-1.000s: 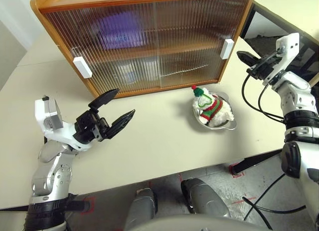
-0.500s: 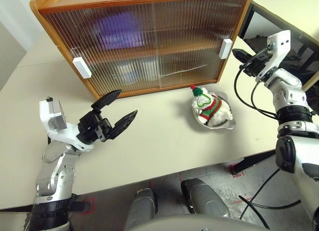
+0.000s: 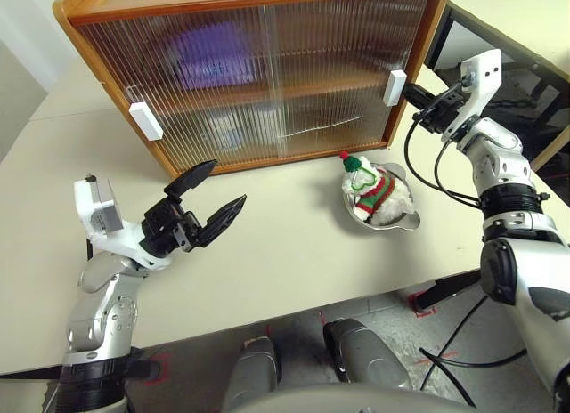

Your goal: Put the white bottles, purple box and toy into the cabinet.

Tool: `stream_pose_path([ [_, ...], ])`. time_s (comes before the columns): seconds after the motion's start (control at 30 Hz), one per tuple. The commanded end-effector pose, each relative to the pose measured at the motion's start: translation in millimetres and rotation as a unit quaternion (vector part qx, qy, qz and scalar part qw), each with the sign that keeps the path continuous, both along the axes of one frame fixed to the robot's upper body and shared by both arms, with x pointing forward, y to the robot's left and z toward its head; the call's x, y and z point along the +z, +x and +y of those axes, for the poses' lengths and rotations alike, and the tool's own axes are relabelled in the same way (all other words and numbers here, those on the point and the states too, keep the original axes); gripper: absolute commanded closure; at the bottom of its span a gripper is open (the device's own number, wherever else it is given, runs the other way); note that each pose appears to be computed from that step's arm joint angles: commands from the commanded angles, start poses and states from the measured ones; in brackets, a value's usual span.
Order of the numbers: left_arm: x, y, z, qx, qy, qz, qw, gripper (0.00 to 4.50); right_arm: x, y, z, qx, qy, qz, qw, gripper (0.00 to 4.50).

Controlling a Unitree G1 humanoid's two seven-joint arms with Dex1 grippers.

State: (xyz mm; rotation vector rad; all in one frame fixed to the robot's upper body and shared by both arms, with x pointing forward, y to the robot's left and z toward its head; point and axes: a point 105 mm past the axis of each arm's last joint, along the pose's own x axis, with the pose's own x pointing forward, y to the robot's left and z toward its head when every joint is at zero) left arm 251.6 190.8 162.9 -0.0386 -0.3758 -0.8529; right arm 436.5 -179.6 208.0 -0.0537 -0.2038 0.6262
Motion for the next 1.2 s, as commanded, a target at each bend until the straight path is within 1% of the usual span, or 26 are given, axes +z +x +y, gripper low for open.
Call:
stream_pose_path([
  [0.03,-2.7,-2.0,-4.3,-0.003,0.003,0.003,1.000,0.00,5.8,-0.2,18.6,0.031,0.005,-0.005,0.999,4.45],
  [0.23,-1.8,-1.8,-6.4,-0.005,0.001,0.002,1.000,0.00,5.8,-1.5,39.0,0.064,0.019,0.000,0.998,4.45],
  [0.33,-0.4,-0.9,-5.7,-0.002,-0.009,0.000,1.000,0.00,8.6,-1.2,50.1,0.078,0.042,0.000,0.996,4.45],
  [0.4,0.2,-0.4,-5.8,-0.001,-0.012,-0.001,1.000,0.00,8.4,-2.0,55.0,0.085,0.044,0.000,0.995,4.45],
  [0.57,1.0,1.4,-8.0,-0.003,-0.011,-0.003,1.000,0.00,5.8,-6.3,75.8,0.115,0.056,0.004,0.992,4.45],
  [0.7,1.1,2.2,-3.8,0.003,-0.011,-0.002,1.000,0.00,11.7,-9.6,101.1,0.143,0.074,0.001,0.987,4.45],
  [1.2,-0.8,-1.9,0.1,0.014,-0.011,-0.001,1.000,0.00,20.2,-21.4,147.3,0.215,0.079,0.005,0.973,4.45],
])
